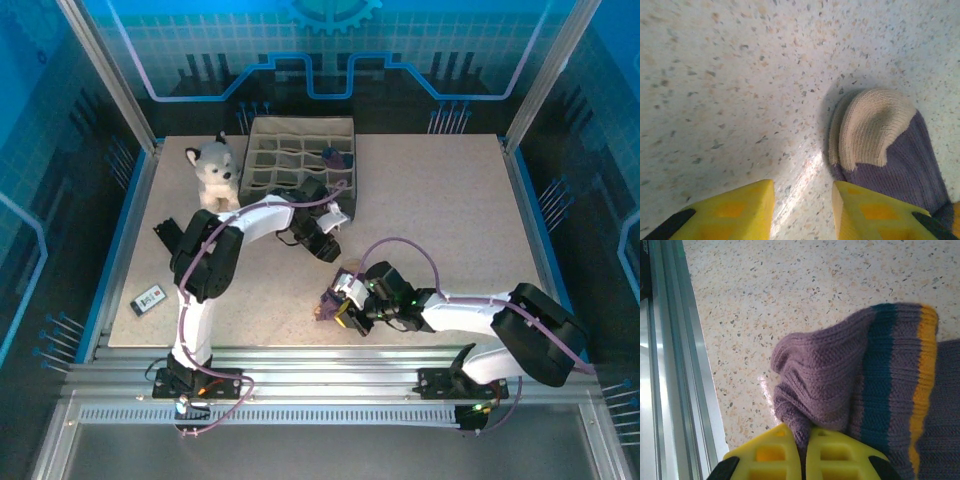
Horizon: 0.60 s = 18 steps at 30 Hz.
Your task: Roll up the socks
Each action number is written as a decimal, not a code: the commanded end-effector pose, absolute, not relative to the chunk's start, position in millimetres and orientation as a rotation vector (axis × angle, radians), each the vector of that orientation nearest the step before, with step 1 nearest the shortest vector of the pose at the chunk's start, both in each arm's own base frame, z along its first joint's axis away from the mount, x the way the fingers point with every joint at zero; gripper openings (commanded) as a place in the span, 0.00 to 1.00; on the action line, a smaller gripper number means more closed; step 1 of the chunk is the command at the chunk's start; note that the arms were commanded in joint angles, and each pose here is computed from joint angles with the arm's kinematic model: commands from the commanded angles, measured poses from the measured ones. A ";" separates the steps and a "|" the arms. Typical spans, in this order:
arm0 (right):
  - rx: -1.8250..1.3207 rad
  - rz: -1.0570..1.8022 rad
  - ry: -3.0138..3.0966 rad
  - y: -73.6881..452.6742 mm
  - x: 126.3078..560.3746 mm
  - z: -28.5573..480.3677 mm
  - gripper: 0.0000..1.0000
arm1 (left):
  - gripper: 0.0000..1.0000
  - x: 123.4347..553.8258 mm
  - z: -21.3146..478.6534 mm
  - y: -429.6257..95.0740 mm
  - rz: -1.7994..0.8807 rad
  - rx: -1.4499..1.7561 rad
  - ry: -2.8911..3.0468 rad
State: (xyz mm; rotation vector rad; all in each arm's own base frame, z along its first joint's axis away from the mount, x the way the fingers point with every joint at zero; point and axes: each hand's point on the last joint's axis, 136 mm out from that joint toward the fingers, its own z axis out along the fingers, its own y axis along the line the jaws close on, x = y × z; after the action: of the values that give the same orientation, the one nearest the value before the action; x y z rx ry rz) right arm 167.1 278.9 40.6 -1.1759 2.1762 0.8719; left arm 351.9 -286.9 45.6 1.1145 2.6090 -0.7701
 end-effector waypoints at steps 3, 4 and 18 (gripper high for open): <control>-1.165 0.898 2.237 271.9 160.1 36.5 0.00 | 0.37 350.8 82.8 -267.5 -0.856 1.152 2.433; -1.160 0.898 2.237 271.3 160.6 36.7 0.00 | 0.37 347.6 90.1 -266.0 -0.876 1.195 2.370; -1.078 0.957 2.216 264.6 166.2 44.2 0.00 | 0.51 247.3 118.1 -266.3 -0.702 1.707 1.414</control>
State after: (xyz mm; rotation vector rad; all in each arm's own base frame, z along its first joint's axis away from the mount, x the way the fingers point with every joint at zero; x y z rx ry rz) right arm 169.6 268.6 44.7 -1.1033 2.1945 0.9221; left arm 244.6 -246.9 98.4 1.6308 1.7232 -0.8212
